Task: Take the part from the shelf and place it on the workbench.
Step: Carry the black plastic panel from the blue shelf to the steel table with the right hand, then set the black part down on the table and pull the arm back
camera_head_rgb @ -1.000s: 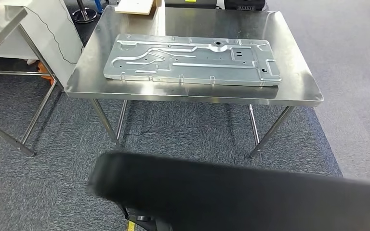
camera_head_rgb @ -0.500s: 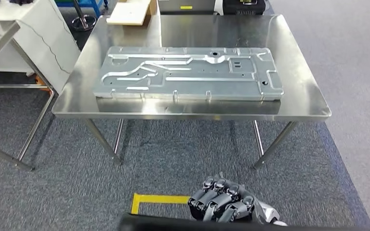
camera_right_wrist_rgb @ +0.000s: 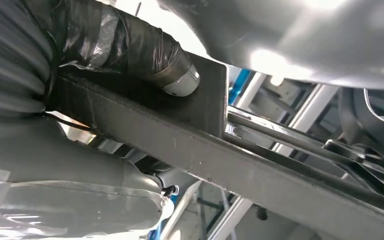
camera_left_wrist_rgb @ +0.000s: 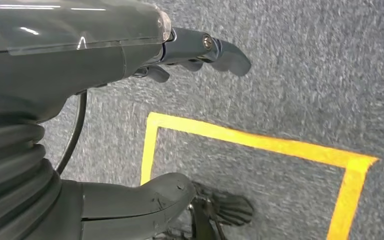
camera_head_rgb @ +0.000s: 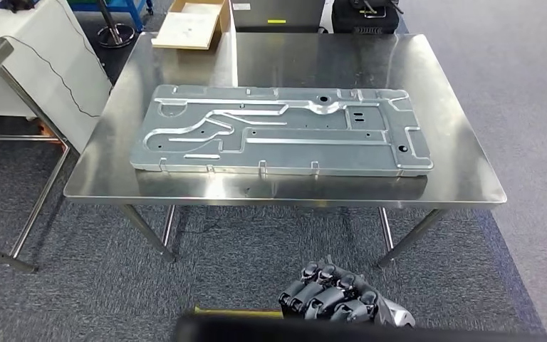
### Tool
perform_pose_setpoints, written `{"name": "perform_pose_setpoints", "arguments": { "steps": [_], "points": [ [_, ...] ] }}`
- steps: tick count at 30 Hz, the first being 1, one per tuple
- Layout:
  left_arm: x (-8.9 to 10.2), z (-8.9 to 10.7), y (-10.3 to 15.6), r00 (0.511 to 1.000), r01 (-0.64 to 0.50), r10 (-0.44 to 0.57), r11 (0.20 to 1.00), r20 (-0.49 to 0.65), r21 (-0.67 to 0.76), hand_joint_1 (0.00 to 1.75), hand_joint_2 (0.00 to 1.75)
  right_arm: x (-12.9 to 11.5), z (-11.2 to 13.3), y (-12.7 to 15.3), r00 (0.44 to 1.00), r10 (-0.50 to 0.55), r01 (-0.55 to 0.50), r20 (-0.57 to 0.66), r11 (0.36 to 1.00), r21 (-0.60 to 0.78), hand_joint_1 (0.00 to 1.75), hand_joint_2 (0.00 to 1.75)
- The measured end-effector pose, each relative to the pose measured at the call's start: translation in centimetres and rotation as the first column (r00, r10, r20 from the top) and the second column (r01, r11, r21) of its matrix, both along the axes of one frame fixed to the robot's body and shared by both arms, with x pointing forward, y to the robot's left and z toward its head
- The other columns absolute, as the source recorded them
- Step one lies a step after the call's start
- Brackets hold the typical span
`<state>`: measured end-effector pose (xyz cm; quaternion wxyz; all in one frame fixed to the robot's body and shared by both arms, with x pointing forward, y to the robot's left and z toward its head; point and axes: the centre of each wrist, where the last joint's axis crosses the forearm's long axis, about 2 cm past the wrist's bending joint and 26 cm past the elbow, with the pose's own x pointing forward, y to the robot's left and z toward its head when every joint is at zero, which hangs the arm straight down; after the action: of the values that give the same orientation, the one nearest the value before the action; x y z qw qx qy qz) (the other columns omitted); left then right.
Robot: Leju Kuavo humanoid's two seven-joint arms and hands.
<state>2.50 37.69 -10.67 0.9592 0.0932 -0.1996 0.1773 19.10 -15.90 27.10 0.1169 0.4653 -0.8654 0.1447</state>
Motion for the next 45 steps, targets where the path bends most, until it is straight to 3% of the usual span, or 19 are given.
{"name": "perform_pose_setpoints", "arguments": {
  "steps": [12,15,18,22,27,31,34,36,39,45],
  "points": [
    [0.2,-0.1,-0.5,0.999,-0.04,0.04,0.999,0.018,-0.008,0.0,1.75,0.6,-0.4,-1.2,0.973,-0.233,0.233,0.009,0.971,-0.052,1.75,1.75],
    [0.6,0.0,-0.6,0.999,-0.022,0.023,1.0,0.028,-0.019,0.0,1.75,3.2,0.8,-2.6,0.955,-0.297,0.296,-0.002,0.95,-0.095,1.75,1.75],
    [0.8,0.0,-0.7,1.0,-0.003,0.004,1.0,0.03,-0.027,0.0,1.75,7.3,1.9,-4.8,0.92,-0.393,0.388,0.014,0.901,-0.193,1.75,1.75],
    [1.2,0.0,-0.6,0.999,0.02,-0.018,0.999,0.035,-0.034,0.0,1.75,12.7,4.0,-7.7,0.792,-0.601,0.601,0.105,0.741,-0.297,1.75,1.75],
    [1.3,0.1,-0.3,0.998,0.047,-0.046,0.998,0.04,-0.032,0.0,1.75,17.0,5.9,-9.7,0.554,-0.79,0.819,0.264,0.459,-0.344,1.75,1.75],
    [1.6,0.1,-0.3,0.997,0.066,-0.064,0.997,0.044,-0.035,0.0,1.75,20.3,7.9,-10.9,0.341,-0.834,0.909,0.434,0.175,-0.378,1.75,1.75],
    [1.8,0.1,-0.3,0.996,0.08,-0.078,0.996,0.044,-0.039,0.0,1.75,22.9,8.8,-10.5,0.227,-0.767,0.91,0.6,-0.053,-0.412,1.75,1.75],
    [1.9,0.1,-0.3,0.995,0.089,-0.087,0.995,0.047,-0.043,0.0,1.75,24.4,9.3,-9.7,0.2,-0.69,0.895,0.696,-0.16,-0.417,1.75,1.75],
    [2.2,0.2,-0.2,0.993,0.103,-0.1,0.994,0.055,-0.047,0.0,1.75,26.4,9.7,-7.3,0.218,-0.555,0.865,0.803,-0.271,-0.423,1.75,1.75],
    [2.4,0.2,0.0,0.989,0.128,-0.123,0.99,0.083,-0.061,0.0,1.75,28.0,7.7,-2.3,0.323,-0.346,0.825,0.881,-0.352,-0.441,1.75,1.75]
  ]
}}
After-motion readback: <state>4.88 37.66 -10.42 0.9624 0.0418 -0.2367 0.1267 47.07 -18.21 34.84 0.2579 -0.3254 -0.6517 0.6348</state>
